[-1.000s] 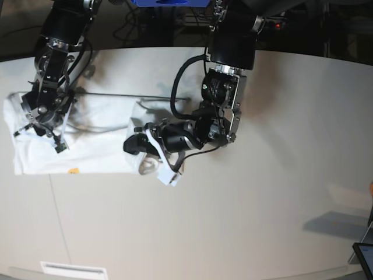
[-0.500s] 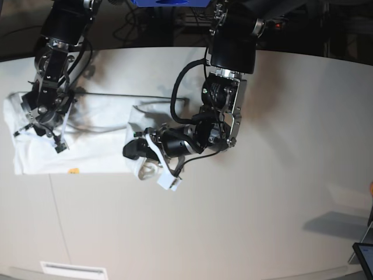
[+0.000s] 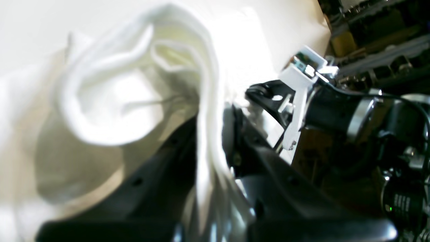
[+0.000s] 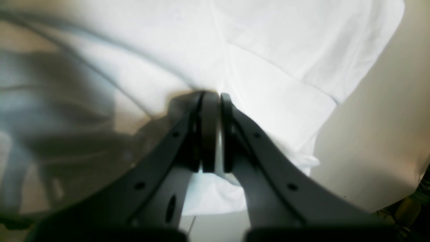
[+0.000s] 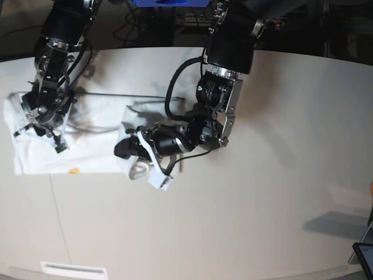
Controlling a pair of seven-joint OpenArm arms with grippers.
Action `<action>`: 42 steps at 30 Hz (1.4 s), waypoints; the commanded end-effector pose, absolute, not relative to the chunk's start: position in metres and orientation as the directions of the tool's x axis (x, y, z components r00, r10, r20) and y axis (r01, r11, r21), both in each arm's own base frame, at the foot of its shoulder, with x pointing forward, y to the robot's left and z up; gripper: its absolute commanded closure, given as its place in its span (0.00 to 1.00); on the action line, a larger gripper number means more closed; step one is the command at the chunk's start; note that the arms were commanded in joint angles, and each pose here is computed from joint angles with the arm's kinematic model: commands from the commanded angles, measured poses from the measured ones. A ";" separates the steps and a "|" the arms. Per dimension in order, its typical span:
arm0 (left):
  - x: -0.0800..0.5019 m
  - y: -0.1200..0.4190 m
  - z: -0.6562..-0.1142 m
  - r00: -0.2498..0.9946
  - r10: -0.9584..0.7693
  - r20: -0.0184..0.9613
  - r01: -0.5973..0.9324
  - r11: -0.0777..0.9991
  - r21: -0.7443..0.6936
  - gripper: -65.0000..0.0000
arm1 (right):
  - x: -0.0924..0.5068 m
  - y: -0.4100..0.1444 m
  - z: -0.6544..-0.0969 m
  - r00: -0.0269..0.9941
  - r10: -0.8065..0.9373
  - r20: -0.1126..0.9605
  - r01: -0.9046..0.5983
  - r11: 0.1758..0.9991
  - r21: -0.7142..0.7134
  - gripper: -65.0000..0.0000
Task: Fold the T-shirt properly
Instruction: 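Lay the folded end flat onto the strip with the left gripper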
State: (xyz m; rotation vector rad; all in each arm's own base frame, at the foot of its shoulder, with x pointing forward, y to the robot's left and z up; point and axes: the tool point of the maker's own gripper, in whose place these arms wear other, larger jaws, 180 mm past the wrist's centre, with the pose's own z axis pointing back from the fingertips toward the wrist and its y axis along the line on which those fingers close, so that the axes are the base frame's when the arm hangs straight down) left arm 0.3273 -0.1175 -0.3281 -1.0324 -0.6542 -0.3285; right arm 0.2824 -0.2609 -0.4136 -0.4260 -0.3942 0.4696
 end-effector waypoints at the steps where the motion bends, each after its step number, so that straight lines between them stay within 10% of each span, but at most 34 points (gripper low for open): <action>1: 0.337 -0.124 -0.305 0.730 0.086 0.678 0.578 0.453 -0.679 0.99 | 0.282 -0.262 -0.413 0.822 0.510 0.255 -0.353 0.807 -0.474 0.95; 6: 0.344 -0.124 -0.296 0.716 0.090 0.692 0.591 0.448 -0.670 0.98 | 0.282 -0.262 -0.413 0.822 0.510 0.255 -0.353 0.807 -0.474 0.95; 14: 0.351 -0.133 -0.248 0.726 0.223 0.651 0.594 0.274 -0.756 0.40 | 0.282 -0.262 -0.413 0.822 0.510 0.255 -0.353 0.807 -0.474 0.95; 17: 0.336 -0.155 -0.210 0.688 0.208 0.695 0.688 0.118 -0.716 0.38 | 0.282 -0.262 -0.413 0.822 0.510 0.255 -0.353 0.807 -0.474 0.95; 23: 0.326 -0.166 -0.180 0.660 0.211 0.721 0.737 0.004 -0.676 0.38 | 0.282 -0.262 -0.413 0.822 0.510 0.255 -0.353 0.807 -0.474 0.95; 28: 0.332 -0.149 -0.208 0.613 0.130 0.780 0.768 0.135 -0.626 0.40 | 0.282 -0.262 -0.413 0.822 0.510 0.254 -0.354 0.806 -0.475 0.95; 35: 0.324 -0.089 -0.281 0.528 -0.116 0.841 0.765 0.497 -0.411 1.00 | 0.282 -0.262 -0.413 0.822 0.510 0.254 -0.354 0.806 -0.475 0.95; 42: 0.324 -0.066 -0.301 0.544 -0.143 0.827 0.705 0.613 -0.358 1.00 | 0.282 -0.262 -0.413 0.822 0.510 0.254 -0.354 0.806 -0.475 0.95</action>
